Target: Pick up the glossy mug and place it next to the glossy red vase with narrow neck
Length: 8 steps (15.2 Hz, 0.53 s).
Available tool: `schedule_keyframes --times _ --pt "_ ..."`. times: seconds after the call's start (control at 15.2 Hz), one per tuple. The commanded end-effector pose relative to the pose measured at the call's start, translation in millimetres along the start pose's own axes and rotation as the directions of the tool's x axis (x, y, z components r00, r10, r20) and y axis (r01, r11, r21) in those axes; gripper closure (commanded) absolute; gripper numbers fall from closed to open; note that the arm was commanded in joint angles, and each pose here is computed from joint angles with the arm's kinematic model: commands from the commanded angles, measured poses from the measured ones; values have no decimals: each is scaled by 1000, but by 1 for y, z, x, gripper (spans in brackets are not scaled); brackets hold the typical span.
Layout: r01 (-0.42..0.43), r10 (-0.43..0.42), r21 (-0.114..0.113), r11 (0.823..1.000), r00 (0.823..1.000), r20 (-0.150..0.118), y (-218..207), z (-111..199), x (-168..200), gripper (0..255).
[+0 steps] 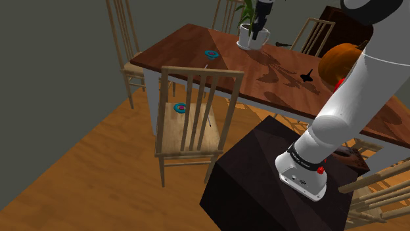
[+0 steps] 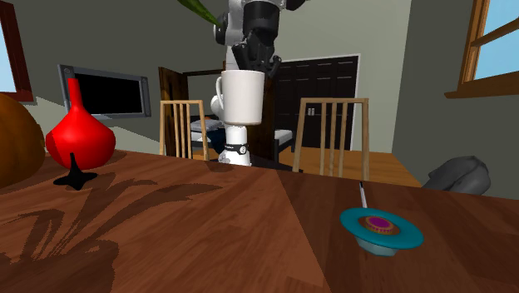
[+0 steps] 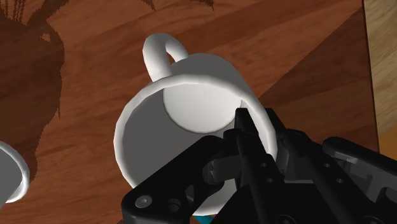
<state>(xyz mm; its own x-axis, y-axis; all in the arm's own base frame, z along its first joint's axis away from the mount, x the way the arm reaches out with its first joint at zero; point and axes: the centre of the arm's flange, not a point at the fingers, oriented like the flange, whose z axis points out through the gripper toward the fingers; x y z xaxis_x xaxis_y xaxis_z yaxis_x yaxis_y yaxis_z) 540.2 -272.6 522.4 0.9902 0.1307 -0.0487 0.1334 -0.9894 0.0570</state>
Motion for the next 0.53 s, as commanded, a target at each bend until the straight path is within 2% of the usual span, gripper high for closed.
schedule_keyframes --times 0.0,0.46 --pt "0 0 0 1000 1000 0 0 -11 0 255" --pt "0 0 0 1000 1000 0 3 -48 -2 255"
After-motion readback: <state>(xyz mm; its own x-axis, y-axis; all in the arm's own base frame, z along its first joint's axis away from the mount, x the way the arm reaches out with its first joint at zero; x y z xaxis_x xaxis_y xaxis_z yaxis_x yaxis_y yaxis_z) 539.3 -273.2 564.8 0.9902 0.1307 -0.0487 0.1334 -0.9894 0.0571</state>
